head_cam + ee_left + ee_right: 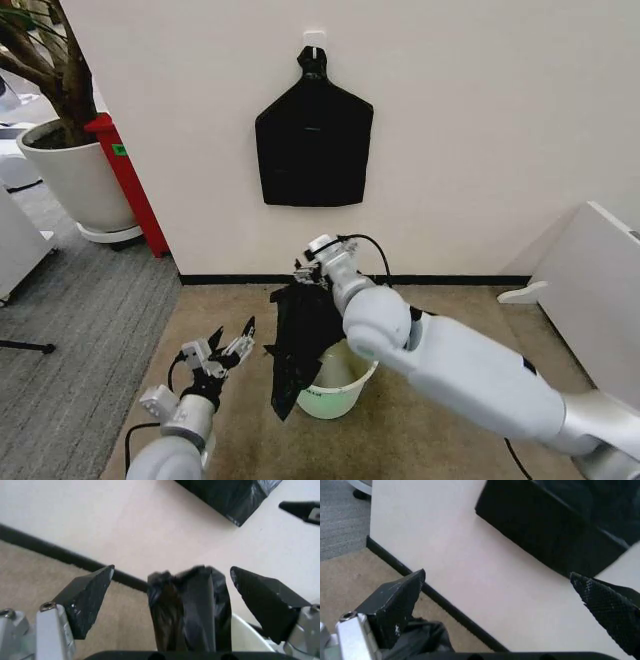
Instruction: Place the garbage bag over the trash bin.
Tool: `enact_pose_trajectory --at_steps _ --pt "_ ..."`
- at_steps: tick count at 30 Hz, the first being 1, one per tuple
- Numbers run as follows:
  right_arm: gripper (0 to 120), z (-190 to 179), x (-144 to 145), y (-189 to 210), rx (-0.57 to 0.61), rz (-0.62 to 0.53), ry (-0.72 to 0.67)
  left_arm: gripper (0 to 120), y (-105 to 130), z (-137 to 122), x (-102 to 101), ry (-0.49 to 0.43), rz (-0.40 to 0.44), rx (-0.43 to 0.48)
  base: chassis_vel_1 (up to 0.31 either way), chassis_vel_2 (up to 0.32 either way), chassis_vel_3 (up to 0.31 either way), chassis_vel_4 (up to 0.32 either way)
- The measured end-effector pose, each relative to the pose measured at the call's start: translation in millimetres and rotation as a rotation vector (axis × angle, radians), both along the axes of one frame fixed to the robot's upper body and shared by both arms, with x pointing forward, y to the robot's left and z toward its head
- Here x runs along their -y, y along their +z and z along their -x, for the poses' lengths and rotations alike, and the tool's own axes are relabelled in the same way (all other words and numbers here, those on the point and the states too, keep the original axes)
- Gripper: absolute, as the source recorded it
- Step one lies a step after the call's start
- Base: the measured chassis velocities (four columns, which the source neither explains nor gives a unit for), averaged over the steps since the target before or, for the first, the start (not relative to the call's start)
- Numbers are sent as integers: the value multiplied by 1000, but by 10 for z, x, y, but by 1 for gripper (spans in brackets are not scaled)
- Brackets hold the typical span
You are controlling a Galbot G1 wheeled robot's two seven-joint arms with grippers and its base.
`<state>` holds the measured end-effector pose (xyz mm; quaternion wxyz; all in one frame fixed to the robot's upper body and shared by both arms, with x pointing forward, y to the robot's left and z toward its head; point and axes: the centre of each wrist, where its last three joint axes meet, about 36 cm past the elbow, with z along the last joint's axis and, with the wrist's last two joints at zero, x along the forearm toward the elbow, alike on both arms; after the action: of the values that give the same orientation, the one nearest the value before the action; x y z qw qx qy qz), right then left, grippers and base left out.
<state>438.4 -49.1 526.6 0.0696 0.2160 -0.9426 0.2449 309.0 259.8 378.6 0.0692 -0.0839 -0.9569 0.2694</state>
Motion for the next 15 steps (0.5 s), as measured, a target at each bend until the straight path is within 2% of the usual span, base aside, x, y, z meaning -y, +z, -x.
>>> enact_pose_trajectory --at_steps 3,8,11,12,15 --pt "100 16 -173 -54 -42 -24 14 90 -11 -199 -82 1 -2 12 0 0 0 0" --pt "100 64 -308 -128 -105 -40 -6 90 -27 -188 -159 18 -45 -5 0 0 0 0" --pt "100 130 -438 -209 -216 -76 -70 90 -37 -155 -228 38 -86 -4 0 0 0 0" --pt "100 130 -438 -209 -216 -76 -70 90 -37 -155 -228 38 -86 -4 0 0 0 0" --pt "100 161 -533 -315 -343 -91 -132 90 -50 -153 -253 59 -102 -6 0 0 0 0"
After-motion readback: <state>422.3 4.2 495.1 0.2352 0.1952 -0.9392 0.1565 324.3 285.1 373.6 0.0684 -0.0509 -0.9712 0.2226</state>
